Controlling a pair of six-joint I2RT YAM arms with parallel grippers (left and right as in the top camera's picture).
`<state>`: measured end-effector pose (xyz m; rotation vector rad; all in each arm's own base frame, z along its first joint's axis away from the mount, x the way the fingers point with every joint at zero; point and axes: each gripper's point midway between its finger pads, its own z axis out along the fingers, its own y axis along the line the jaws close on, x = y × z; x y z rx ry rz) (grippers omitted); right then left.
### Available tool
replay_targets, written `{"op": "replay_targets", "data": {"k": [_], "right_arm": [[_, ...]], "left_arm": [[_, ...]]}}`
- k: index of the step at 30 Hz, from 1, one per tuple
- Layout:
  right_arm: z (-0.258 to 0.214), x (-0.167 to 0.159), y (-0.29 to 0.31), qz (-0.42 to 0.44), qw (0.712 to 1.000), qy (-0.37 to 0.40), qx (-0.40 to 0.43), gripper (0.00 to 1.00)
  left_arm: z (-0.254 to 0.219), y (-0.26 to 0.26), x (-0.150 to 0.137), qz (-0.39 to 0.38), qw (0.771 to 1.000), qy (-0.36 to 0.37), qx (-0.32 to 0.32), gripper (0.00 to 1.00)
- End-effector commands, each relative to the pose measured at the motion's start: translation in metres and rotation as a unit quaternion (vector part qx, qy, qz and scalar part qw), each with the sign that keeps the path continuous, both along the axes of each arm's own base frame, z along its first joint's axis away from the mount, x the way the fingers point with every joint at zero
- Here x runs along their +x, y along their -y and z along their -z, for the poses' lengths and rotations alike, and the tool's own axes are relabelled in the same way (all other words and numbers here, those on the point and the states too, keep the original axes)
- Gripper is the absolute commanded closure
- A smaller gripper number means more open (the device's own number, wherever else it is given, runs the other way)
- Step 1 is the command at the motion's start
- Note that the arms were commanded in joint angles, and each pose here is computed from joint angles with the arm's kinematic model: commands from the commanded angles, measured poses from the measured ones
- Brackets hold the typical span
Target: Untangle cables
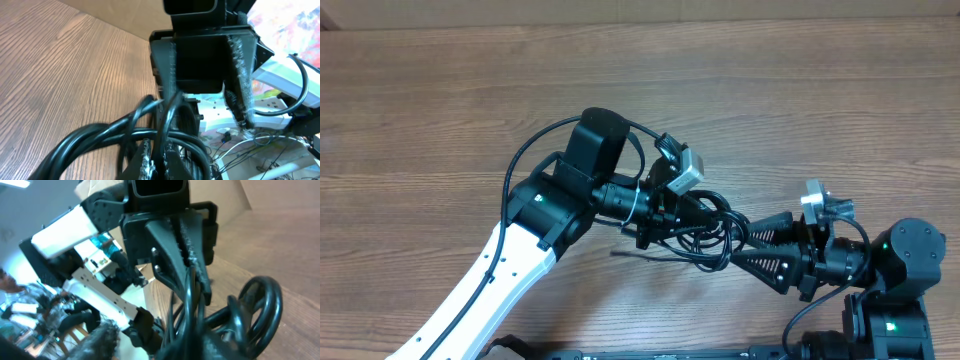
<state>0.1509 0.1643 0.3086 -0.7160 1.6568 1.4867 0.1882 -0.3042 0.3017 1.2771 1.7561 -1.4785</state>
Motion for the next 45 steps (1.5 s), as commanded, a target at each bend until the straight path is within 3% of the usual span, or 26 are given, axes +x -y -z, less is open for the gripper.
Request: {"op": "replay_targets", "data": {"k": [1,7,19,20,23,25,27,29,32,34,35,36,38,39,42,43,44,45], "right_arm": [[-0.004,-0.012,-0.002,-0.03,1.0,0.009,0.001,0.71],[-0.004,-0.012,-0.002,-0.029,1.0,0.009,0.001,0.96],[-0.002,-0.005,-0.001,-0.011,1.0,-0.001,0.001,0.96],[-0.002,-0.006,-0.001,-0.011,1.0,-0.003,0.001,0.94],[-0.002,-0.006,-0.001,-0.013,1.0,-0.002,0.001,0.46],[-0.002,-0.006,-0.001,-0.013,1.0,-0.002,0.001,0.34],[-0.002,-0.006,-0.001,-0.013,1.0,-0.002,0.001,0.3],[-0.002,-0.007,-0.001,-0.015,1.0,-0.002,0.001,0.35],[-0.002,-0.007,-0.001,-0.015,1.0,-0.002,0.001,0.52],[-0.002,-0.007,-0.001,-0.014,1.0,-0.002,0.001,0.74],[-0.002,-0.007,-0.001,-0.015,1.0,-0.002,0.001,0.91],[-0.002,-0.007,-0.001,-0.015,1.0,-0.002,0.001,0.96],[-0.002,-0.007,-0.001,-0.015,1.0,-0.002,0.001,0.96],[-0.002,-0.007,-0.001,-0.015,1.0,-0.002,0.001,0.96],[-0.002,-0.007,-0.001,-0.014,1.0,-0.002,0.001,0.96],[-0.002,-0.007,-0.001,-0.014,1.0,-0.002,0.001,0.96],[-0.002,-0.007,-0.001,-0.014,1.0,-0.002,0.001,0.96],[-0.002,-0.007,-0.001,-0.014,1.0,-0.002,0.001,0.96]], "left_arm": [[-0.004,0.001,0.008,-0.03,1.0,-0.002,0.008,0.96],[-0.01,0.003,0.011,-0.033,0.999,0.0,-0.001,0.96],[-0.009,0.003,0.01,-0.033,0.999,-0.003,0.001,0.96],[-0.009,0.003,0.01,-0.033,0.999,-0.003,0.001,0.96],[-0.009,0.004,0.008,-0.03,1.0,-0.003,0.001,0.96],[-0.009,0.007,0.004,-0.023,1.0,-0.003,0.001,0.96],[-0.008,0.01,-0.001,-0.016,1.0,-0.002,0.002,0.96],[-0.006,0.013,-0.002,-0.02,1.0,0.003,0.008,0.96],[-0.004,0.015,-0.001,-0.026,1.0,0.008,0.014,0.96],[-0.004,0.015,-0.001,-0.026,1.0,0.008,0.014,0.96],[-0.004,0.015,0.0,-0.028,0.999,0.008,0.015,0.96],[-0.002,0.015,0.002,-0.033,0.999,0.01,0.018,0.96],[0.0,0.015,0.007,-0.049,0.998,0.013,0.026,0.96],[0.002,0.014,0.011,-0.061,0.998,0.009,0.032,0.91],[0.004,0.014,0.015,-0.079,0.996,-0.004,0.04,0.5],[0.004,0.013,0.015,-0.079,0.996,-0.006,0.04,0.1],[0.004,0.013,0.015,-0.078,0.996,-0.007,0.04,0.0],[0.004,0.013,0.014,-0.078,0.996,-0.008,0.041,0.01]]}}
